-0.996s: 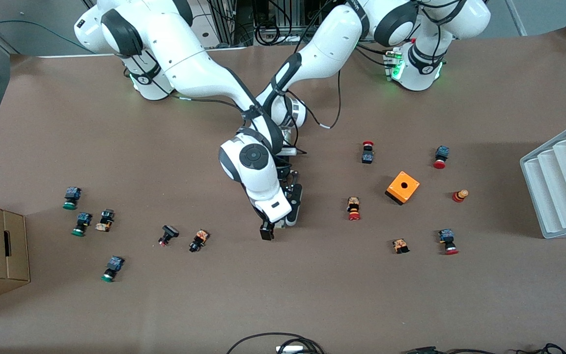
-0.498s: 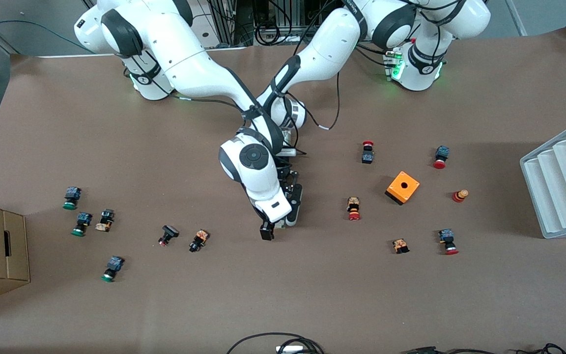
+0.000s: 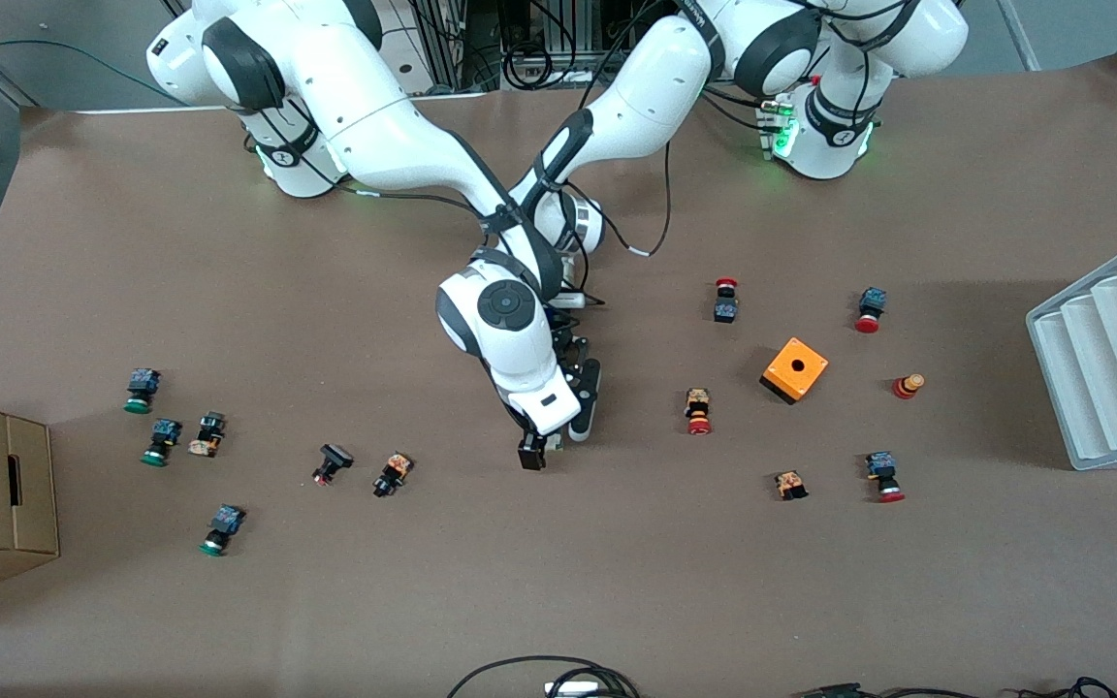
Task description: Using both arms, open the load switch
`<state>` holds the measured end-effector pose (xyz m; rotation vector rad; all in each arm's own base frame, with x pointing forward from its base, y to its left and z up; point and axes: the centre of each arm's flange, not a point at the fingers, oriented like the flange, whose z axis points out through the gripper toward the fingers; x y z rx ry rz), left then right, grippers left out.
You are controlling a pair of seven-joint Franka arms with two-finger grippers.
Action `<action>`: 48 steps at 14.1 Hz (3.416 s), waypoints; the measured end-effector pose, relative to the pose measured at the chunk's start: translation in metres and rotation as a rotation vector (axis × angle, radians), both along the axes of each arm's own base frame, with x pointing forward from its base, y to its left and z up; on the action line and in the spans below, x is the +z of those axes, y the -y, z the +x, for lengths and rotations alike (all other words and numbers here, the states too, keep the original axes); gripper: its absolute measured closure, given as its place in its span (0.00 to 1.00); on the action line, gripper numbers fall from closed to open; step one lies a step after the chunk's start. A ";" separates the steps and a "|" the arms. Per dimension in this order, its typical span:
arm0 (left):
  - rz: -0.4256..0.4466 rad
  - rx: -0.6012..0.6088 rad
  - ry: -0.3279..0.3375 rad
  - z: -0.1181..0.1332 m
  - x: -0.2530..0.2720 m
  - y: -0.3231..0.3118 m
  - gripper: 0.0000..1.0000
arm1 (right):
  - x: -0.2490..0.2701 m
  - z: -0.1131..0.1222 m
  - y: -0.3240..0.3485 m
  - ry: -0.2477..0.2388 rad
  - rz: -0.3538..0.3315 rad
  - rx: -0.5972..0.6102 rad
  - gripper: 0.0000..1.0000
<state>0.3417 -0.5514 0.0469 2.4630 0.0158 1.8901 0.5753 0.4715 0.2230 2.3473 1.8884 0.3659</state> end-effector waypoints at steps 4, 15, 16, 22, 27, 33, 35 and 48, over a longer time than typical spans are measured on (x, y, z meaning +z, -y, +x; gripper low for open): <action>-0.011 0.011 -0.008 -0.002 0.002 0.003 0.47 | -0.001 0.000 0.000 -0.003 -0.002 0.000 0.08; -0.017 0.017 -0.010 -0.003 0.002 0.003 0.47 | -0.004 -0.002 0.000 -0.008 -0.001 -0.014 0.16; -0.017 0.017 -0.011 -0.003 0.002 0.003 0.47 | -0.005 -0.002 -0.001 -0.009 -0.001 -0.014 0.18; -0.017 0.017 -0.011 -0.003 0.002 0.003 0.47 | -0.008 -0.008 -0.007 -0.014 0.000 -0.021 0.25; -0.017 0.017 -0.011 -0.003 0.002 0.003 0.47 | -0.009 -0.008 -0.007 -0.014 0.000 -0.020 0.28; -0.017 0.018 -0.011 -0.003 0.002 0.003 0.47 | -0.009 -0.010 -0.010 0.000 -0.022 0.007 0.29; -0.017 0.018 -0.011 -0.003 0.002 0.003 0.47 | -0.009 -0.010 -0.010 0.000 -0.023 0.008 0.29; -0.017 0.018 -0.011 -0.003 0.002 0.003 0.48 | -0.008 -0.011 -0.011 0.005 -0.029 0.017 0.38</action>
